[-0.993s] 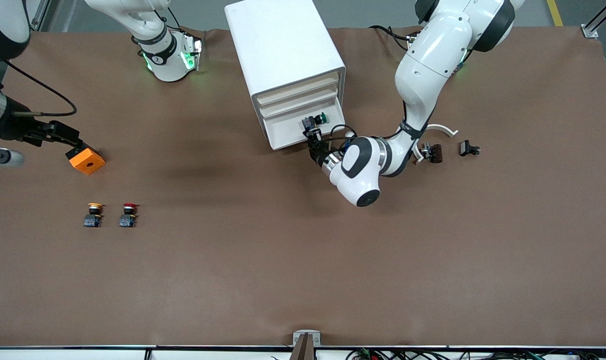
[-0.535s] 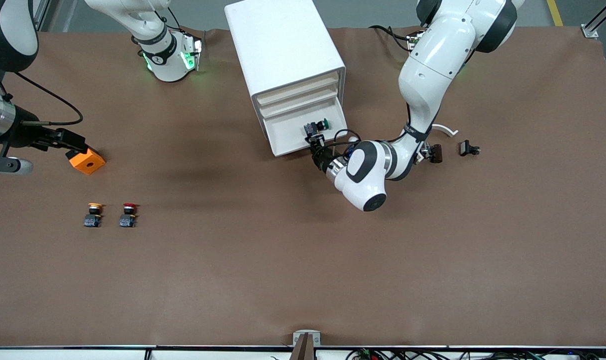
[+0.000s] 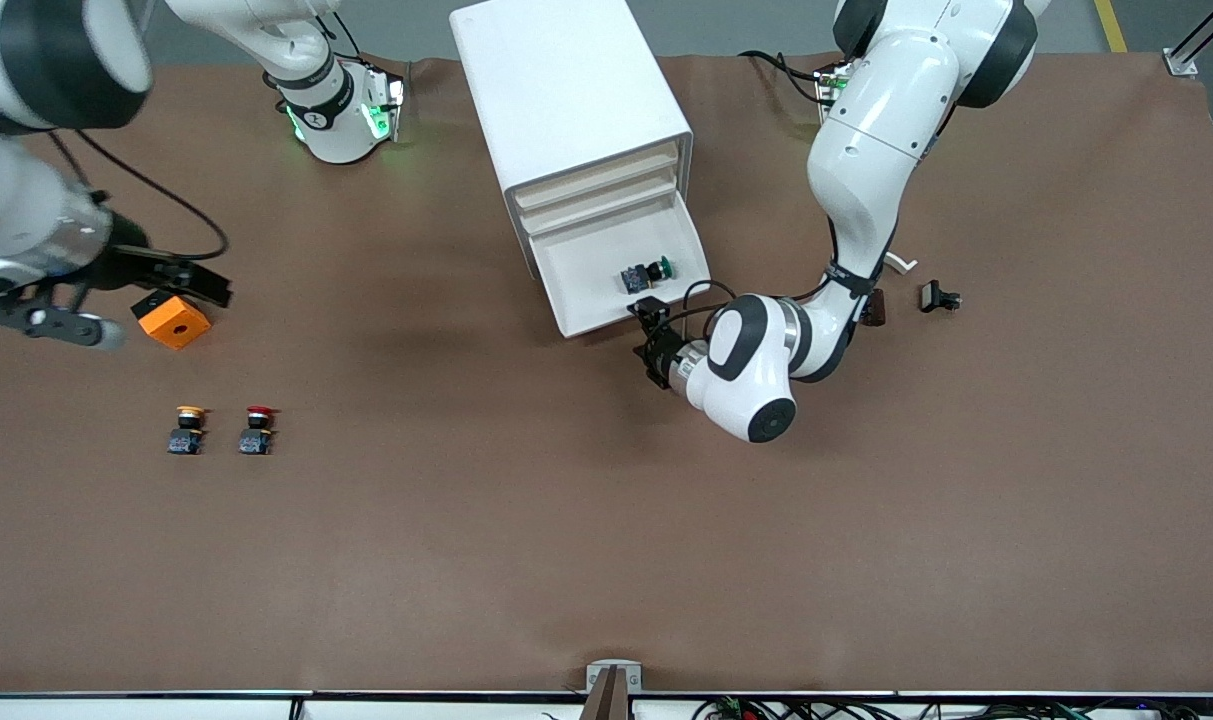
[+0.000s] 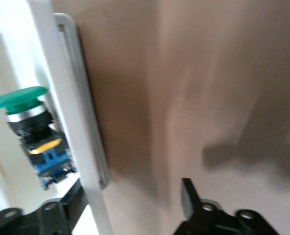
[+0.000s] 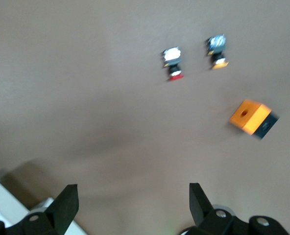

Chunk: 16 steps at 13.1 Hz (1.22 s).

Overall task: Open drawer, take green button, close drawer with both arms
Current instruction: 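Reach the right gripper over the open drawer while the left gripper holds it, then grasp the green button in the drawer with the right gripper while the left gripper withdraws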

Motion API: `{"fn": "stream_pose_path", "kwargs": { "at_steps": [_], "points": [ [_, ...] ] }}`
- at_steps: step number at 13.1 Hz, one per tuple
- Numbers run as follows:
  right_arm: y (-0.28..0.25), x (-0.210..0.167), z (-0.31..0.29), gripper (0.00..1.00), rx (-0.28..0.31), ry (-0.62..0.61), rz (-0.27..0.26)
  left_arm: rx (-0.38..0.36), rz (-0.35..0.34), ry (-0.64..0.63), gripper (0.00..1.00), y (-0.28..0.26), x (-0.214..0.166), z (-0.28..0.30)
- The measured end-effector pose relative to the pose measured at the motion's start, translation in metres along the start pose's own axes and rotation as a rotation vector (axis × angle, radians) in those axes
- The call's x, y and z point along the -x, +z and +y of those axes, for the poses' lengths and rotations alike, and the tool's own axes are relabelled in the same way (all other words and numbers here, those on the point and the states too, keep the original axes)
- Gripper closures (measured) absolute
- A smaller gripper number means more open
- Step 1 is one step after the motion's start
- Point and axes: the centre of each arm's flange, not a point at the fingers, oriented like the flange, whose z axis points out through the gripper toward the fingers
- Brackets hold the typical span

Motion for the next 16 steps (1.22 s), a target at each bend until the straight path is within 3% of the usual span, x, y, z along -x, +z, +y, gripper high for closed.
{"fn": "stream_pose_path", "kwargs": {
  "at_steps": [1, 4, 6, 8, 10, 12, 16],
  "points": [
    [0.0, 0.014, -0.027, 0.0, 0.008, 0.046, 0.002, 0.036, -0.008, 0.004, 0.0, -0.016, 0.001, 0.005],
    [0.008, 0.065, -0.11, 0.0, 0.025, 0.215, 0.015, 0.146, -0.02, 0.024, 0.0, -0.075, -0.001, 0.01],
    [0.022, 0.097, -0.163, 0.0, 0.02, 0.334, 0.023, 0.221, 0.027, 0.063, 0.0, -0.105, 0.003, 0.0],
    [0.045, 0.131, -0.219, 0.0, 0.011, 0.446, 0.044, 0.331, 0.136, 0.137, 0.0, -0.133, 0.01, -0.019],
    [0.076, 0.165, -0.27, 0.0, -0.001, 0.538, 0.062, 0.435, 0.263, 0.255, 0.0, -0.165, 0.012, -0.041],
    [0.107, 0.19, -0.31, 0.0, -0.02, 0.628, 0.075, 0.477, 0.31, 0.418, 0.0, -0.197, 0.013, -0.061],
    [0.163, 0.224, -0.362, 0.0, -0.062, 0.748, 0.076, 0.445, 0.389, 0.845, 0.0, -0.271, -0.012, -0.094]
  ]
}}
